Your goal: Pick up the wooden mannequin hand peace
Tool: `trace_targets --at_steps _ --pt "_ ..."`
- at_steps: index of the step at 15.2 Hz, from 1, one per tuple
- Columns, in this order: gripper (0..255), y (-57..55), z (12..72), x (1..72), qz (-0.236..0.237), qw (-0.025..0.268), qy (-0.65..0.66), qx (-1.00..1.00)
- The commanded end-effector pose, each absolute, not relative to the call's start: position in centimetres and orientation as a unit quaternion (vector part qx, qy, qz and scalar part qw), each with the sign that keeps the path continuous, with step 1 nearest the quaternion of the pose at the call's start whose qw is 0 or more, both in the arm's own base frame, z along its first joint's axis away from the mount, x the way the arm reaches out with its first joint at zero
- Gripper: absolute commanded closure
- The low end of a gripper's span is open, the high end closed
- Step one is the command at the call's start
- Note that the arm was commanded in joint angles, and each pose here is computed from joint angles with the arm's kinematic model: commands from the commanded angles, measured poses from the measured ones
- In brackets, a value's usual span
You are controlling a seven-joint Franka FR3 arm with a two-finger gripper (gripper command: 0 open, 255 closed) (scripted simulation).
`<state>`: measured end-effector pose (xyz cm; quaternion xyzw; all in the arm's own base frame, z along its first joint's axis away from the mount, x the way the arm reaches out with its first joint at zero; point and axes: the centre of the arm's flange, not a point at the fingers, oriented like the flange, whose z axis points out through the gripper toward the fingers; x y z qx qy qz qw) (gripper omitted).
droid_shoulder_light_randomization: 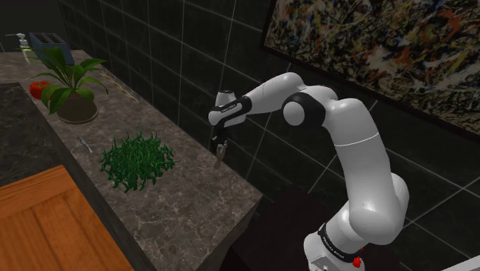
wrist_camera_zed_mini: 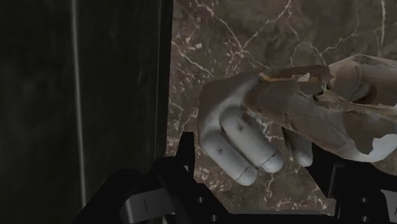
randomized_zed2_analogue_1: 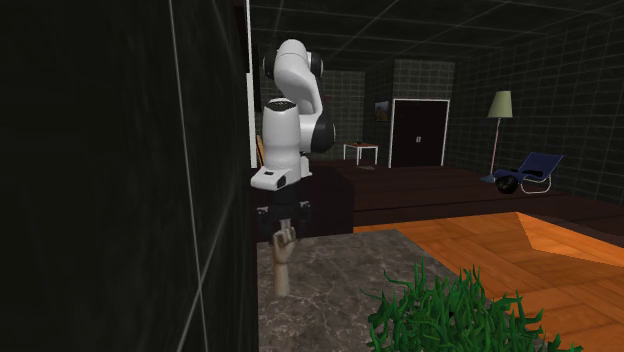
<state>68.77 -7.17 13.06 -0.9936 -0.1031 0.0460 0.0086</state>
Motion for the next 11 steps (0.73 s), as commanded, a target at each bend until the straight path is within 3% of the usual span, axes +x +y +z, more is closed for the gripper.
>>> trace_targets --at_steps 1,11 --pt "255 -7.1 13.9 68.7 0.046 0.009 -0.103 -0.994" --pt "255 -7.1 19.2 68.7 0.046 0.009 -0.103 -0.994"
